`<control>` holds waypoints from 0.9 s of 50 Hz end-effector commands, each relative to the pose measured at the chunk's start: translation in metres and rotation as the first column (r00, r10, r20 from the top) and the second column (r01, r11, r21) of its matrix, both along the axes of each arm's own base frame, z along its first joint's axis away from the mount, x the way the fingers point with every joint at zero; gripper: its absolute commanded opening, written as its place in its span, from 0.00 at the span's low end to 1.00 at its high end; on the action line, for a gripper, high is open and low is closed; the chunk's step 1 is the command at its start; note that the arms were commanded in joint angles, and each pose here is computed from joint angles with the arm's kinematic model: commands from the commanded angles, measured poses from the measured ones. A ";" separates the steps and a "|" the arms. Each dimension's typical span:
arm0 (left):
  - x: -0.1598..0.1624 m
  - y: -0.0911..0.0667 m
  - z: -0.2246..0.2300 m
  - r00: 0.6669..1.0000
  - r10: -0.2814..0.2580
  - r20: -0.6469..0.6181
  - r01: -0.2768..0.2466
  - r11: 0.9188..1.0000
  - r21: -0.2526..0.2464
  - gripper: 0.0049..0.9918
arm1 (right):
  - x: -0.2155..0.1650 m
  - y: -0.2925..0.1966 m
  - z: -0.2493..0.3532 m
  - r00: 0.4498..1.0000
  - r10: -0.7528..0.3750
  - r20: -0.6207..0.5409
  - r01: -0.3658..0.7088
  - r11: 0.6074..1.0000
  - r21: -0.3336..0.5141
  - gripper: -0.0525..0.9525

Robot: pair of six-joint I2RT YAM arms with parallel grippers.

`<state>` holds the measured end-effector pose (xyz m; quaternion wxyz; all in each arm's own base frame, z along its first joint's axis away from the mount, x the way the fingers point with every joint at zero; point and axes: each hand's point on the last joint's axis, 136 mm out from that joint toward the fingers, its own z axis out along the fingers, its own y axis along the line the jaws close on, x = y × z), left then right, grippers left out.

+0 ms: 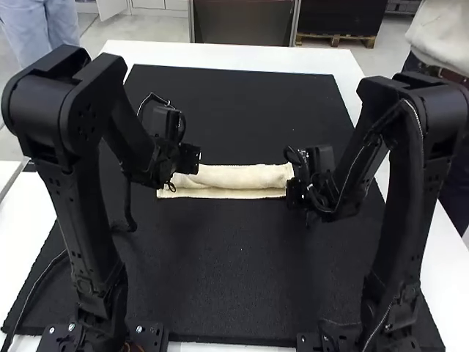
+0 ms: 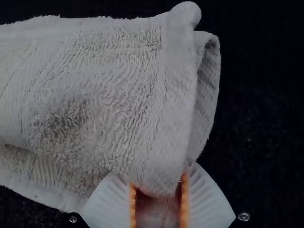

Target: Fold the towel.

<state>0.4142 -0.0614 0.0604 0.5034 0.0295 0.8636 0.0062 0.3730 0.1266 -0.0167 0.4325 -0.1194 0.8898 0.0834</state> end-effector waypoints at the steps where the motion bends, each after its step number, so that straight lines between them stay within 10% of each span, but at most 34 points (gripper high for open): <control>1: 0.001 0.001 0.006 1.000 0.002 0.018 -0.002 1.000 0.001 0.97 | 0.008 0.000 0.008 1.000 -0.014 0.026 0.013 1.000 0.014 0.22; 45: 0.000 0.001 0.006 1.000 0.002 0.016 -0.002 1.000 0.002 0.97 | 0.013 0.024 0.046 0.990 0.045 0.134 -0.049 0.998 0.026 0.10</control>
